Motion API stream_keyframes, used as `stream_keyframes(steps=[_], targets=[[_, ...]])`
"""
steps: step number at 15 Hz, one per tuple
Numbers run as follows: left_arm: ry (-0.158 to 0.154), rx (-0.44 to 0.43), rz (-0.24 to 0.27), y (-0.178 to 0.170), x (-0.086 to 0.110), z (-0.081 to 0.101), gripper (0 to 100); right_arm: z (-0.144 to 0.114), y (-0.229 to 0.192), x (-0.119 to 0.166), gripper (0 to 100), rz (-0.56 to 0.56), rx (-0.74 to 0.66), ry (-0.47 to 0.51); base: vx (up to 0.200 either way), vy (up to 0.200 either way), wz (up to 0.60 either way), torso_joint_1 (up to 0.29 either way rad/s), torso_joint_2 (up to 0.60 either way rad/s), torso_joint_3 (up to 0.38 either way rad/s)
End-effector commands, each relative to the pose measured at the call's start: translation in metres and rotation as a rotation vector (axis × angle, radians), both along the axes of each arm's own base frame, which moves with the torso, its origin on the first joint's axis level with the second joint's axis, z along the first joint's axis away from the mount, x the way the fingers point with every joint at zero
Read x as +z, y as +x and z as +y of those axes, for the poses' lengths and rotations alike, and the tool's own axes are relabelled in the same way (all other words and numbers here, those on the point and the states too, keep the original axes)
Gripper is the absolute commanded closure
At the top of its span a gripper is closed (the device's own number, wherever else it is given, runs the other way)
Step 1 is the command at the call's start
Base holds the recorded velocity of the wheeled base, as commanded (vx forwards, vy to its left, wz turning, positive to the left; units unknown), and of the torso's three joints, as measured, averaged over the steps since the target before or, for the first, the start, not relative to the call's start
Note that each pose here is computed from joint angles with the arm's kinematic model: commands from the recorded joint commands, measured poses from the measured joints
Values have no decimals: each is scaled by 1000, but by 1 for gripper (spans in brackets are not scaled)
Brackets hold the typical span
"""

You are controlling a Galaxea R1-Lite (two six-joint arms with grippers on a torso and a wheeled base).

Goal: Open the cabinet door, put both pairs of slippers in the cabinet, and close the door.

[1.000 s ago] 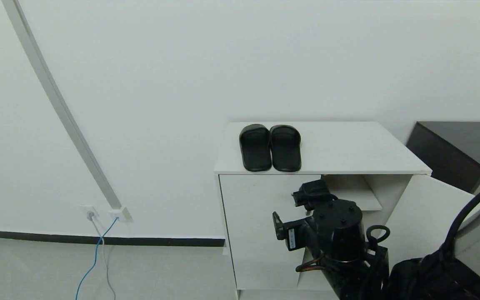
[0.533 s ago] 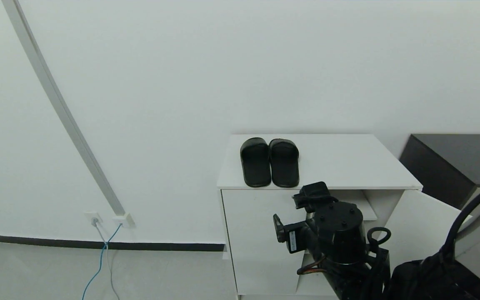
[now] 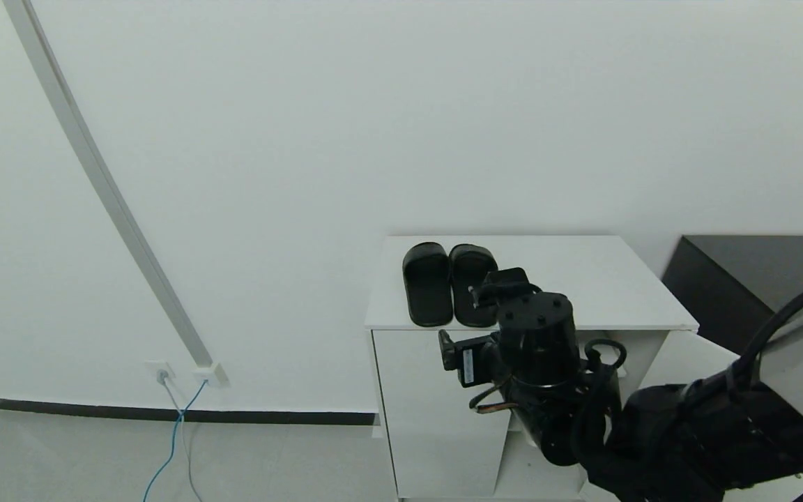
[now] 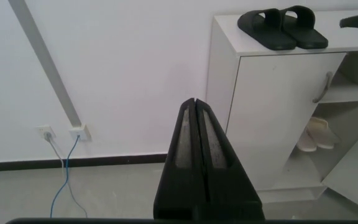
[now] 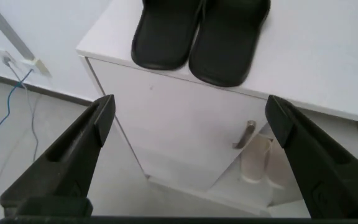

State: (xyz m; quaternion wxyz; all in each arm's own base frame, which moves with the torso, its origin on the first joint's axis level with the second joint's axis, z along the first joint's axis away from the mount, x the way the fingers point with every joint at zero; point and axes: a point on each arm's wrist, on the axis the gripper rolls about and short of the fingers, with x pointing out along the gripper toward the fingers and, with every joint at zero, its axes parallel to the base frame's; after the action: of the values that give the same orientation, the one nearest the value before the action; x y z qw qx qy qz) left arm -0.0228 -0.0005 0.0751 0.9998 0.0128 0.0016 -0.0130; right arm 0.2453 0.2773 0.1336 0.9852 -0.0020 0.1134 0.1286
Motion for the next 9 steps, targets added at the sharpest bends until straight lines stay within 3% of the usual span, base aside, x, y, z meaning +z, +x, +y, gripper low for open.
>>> stream_keyframes(steps=[1,6,9], targets=[[0,0,-1,0,0,0,100,13,9,26,0,47,-24,88,0,0,0,0,0,0],[-1,0,-1,0,0,0,100,18,11,19,0,141,-59,93,0,0,0,0,0,0],[-1,0,1,0,0,0,100,22,14,2,0,166,-71,69,200,0,0,1,7,1]])
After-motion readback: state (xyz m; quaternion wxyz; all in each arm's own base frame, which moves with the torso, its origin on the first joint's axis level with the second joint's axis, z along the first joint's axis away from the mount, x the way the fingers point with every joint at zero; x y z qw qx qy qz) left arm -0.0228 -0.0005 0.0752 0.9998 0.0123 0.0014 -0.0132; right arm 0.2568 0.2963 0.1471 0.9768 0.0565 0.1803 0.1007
